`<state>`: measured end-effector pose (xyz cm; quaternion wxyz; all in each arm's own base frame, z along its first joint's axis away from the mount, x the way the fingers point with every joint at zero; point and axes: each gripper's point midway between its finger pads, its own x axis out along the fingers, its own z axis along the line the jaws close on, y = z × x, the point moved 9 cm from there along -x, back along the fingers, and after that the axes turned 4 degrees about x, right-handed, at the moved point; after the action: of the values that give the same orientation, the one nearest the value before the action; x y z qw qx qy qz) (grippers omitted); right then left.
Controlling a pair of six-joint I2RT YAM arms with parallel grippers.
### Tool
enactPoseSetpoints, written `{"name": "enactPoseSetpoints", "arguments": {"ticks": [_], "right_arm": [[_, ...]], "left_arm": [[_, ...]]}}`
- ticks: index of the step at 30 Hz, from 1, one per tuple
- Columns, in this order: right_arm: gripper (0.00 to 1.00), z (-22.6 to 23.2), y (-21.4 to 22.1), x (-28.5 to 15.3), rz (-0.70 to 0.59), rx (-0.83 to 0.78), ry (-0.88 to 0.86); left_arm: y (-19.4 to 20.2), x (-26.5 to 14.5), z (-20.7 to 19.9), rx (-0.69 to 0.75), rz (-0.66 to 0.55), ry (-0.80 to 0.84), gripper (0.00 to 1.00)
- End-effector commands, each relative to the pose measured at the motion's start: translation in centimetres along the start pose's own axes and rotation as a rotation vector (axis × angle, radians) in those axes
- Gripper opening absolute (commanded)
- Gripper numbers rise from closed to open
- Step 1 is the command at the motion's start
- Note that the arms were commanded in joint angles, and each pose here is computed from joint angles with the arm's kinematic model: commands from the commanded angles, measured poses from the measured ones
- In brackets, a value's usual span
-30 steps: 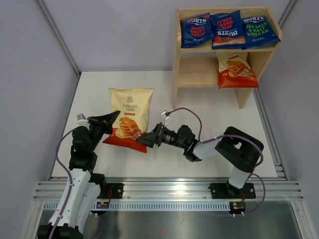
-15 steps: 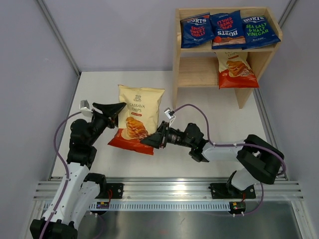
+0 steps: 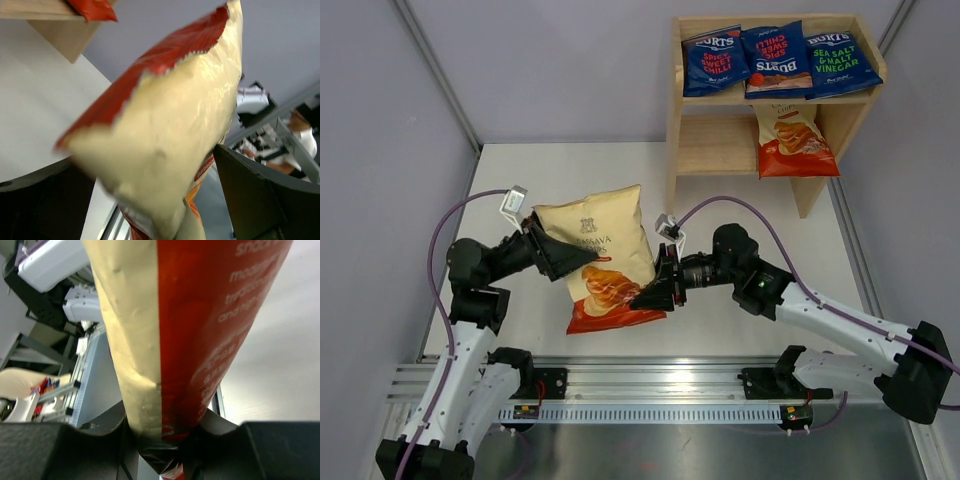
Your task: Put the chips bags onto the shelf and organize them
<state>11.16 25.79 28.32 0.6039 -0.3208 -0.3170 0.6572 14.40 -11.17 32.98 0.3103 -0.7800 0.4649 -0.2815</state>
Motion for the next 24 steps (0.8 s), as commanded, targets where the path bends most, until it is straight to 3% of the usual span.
{"name": "enactPoseSetpoints", "arguments": {"ticks": [1,5,6,9,12,15,20,24], "right_arm": [[0.17,2.2,-1.6,-1.5,0.102,-0.1,-0.09],[0.17,2.7,-2.4,-2.5,0.155,-0.079,-0.064],[0.18,2.8,-2.6,-2.5,0.155,-0.08,-0.06],[0.2,3.0,-3.2,-2.9,0.155,-0.09,-0.034],[0.24,3.2,-3.8,-3.1,0.136,-0.102,-0.011],[0.43,3.0,-4.4,-3.4,0.069,-0.12,0.095],[0.99,2.7,-4.9,-5.2,-0.186,-0.072,0.339],[0.99,2.9,-4.0,-5.8,-0.367,-0.03,0.279]], "left_arm": [[1.2,-1.1,-2.3,0.162,0.143,0.194,0.98],[1.3,-1.5,-3.0,0.232,0.173,0.185,0.71],[1.6,-1.6,-2.8,0.19,0.193,0.153,0.5],[1.2,-1.6,-2.8,0.217,0.177,0.096,0.28],[0.6,-1.4,-2.8,0.214,0.117,0.039,0.17],[-0.1,-1.4,-3.5,0.203,0.01,-0.012,0.12],[-1.4,-1.5,-5.1,0.147,-0.208,-0.02,0.08],[-2.4,-1.7,-6.3,0.066,-0.379,0.051,0.08]]}}
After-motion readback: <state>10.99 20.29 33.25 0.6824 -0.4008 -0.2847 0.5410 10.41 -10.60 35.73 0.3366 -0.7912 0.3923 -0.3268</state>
